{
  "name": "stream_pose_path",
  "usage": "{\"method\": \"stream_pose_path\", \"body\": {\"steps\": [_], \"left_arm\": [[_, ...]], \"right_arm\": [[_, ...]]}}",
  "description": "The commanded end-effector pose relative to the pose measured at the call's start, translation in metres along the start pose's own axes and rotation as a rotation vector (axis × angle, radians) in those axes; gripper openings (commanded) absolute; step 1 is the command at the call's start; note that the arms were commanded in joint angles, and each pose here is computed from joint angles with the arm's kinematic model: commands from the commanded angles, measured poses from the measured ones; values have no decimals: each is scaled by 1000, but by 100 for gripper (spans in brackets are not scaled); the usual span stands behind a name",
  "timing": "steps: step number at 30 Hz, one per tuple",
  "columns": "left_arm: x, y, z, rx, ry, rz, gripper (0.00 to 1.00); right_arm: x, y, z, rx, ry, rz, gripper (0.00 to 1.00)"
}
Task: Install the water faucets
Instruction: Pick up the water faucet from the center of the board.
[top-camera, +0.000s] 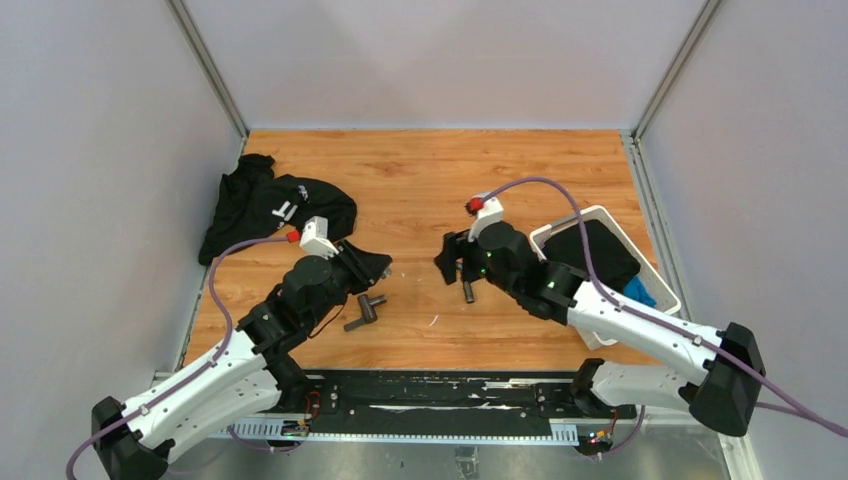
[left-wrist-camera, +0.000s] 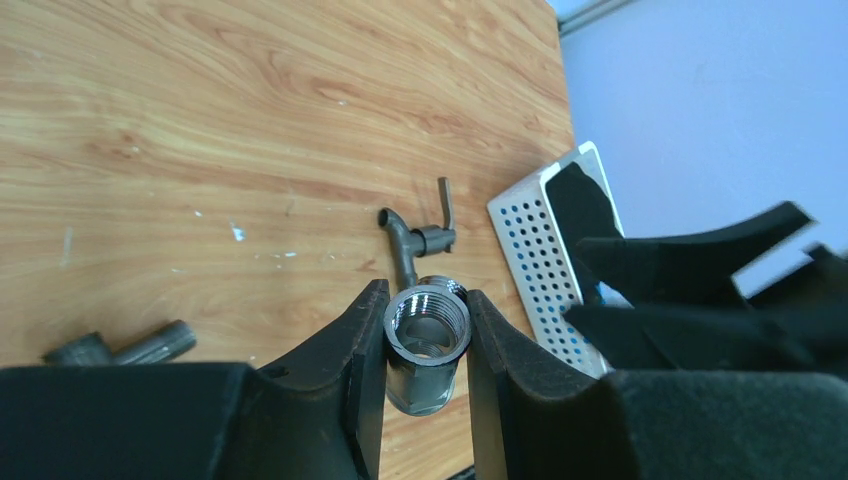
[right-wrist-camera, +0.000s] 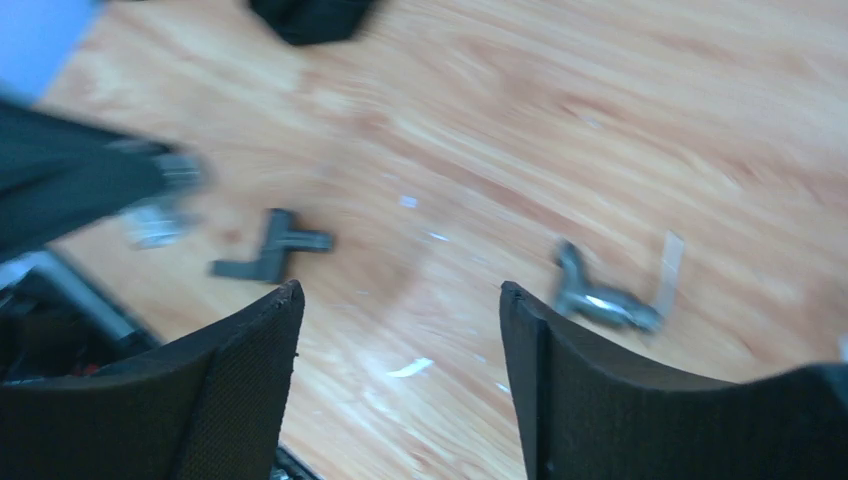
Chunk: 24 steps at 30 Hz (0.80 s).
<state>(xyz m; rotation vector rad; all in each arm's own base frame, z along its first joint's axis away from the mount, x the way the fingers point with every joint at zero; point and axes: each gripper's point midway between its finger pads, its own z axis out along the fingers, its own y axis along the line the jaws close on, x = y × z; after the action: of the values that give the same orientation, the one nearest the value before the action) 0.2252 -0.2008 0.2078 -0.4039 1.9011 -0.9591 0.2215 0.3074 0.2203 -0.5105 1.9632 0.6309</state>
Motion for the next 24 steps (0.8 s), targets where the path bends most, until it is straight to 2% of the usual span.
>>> {"method": "stream_pose_path", "body": {"steps": [1,4,11,15,19,22,24], "left_arm": [[-11,21,-2,-76,-67,100,0],[-9,22,2,-75,-65,137,0],[6,12,13,19,-14,190,0],[6,4,12,56,-18,182,0],[6,7,11,48,-18,167,0],[9,8,10,47,-9,144,0],[11,9,11,40,-3,131,0]], "right_arm": [[77,-95,-8,316,227,247,67],[103,-113,-8,391,335,300,61],[143,-112,17,414,564,288,58],[157,-107,31,398,640,289,57],[162,-111,44,418,649,283,52],[165,-116,50,444,657,266,40],[167,-118,53,453,662,261,26]]}}
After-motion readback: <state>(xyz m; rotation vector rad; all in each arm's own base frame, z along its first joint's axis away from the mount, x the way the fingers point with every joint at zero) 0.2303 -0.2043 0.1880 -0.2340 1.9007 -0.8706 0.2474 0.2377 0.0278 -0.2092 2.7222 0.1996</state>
